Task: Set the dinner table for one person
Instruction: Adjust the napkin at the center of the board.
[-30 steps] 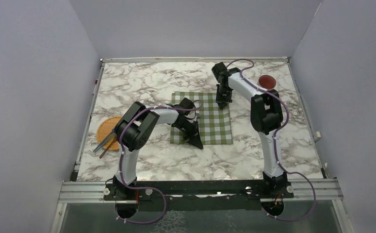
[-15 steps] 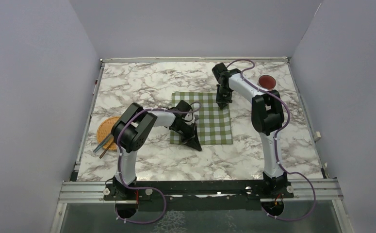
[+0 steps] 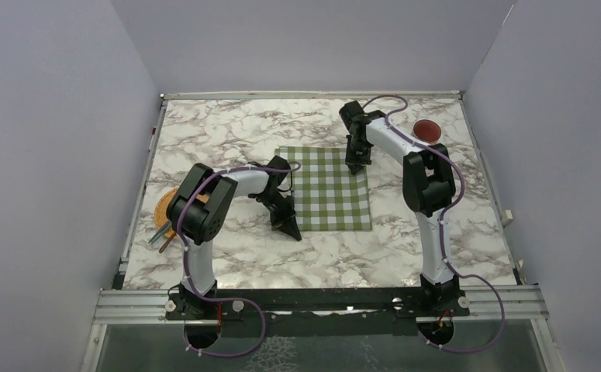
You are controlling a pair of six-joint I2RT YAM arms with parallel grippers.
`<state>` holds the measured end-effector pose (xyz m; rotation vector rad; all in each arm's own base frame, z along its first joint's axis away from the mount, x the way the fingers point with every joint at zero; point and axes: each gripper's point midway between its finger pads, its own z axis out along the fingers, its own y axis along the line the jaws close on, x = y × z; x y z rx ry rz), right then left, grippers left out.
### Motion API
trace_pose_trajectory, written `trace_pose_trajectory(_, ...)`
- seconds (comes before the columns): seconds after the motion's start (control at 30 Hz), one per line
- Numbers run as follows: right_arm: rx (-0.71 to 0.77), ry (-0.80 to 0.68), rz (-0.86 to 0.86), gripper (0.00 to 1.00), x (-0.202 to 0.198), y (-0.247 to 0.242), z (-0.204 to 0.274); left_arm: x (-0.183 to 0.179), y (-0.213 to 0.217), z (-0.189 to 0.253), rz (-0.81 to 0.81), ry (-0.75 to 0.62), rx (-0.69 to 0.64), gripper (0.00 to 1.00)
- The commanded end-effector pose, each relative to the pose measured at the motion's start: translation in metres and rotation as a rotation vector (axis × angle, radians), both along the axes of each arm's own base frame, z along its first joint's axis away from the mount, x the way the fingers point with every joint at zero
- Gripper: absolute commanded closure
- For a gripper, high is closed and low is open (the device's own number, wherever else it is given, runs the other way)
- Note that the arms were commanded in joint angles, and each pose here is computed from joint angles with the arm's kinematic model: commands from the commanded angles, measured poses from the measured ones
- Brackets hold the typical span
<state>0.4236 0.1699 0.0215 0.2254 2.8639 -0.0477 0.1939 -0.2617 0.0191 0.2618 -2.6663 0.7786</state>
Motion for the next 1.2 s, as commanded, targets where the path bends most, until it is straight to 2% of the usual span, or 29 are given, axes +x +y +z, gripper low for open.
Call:
trace_pose_trajectory(0.0,-0.087,0.073,-0.005,1.00,-0.017,-0.017,-0.028,-0.014,0.062,-0.032,-0.006,0.040,0.343,1.00)
trace_pose_trajectory(0.33,-0.078,0.066,0.000,0.99,-0.014,-0.016,-0.028,-0.009,0.093,-0.022,-0.092,-0.014,0.502,1.00)
trace_pose_trajectory(0.57,-0.077,0.064,0.005,0.99,-0.013,-0.015,-0.028,0.006,0.087,-0.011,-0.089,-0.056,0.486,1.00)
trace_pose_trajectory(0.7,-0.079,0.066,0.008,0.99,-0.014,-0.016,-0.028,0.029,0.074,0.015,-0.076,-0.126,0.450,1.00)
trace_pose_trajectory(0.97,-0.080,0.075,0.015,1.00,-0.016,-0.016,-0.028,0.092,0.049,0.087,-0.012,-0.356,0.388,1.00)
trace_pose_trajectory(1.17,-0.086,0.097,0.018,0.99,-0.021,-0.018,-0.032,0.126,0.037,0.078,-0.007,-0.514,0.335,1.00)
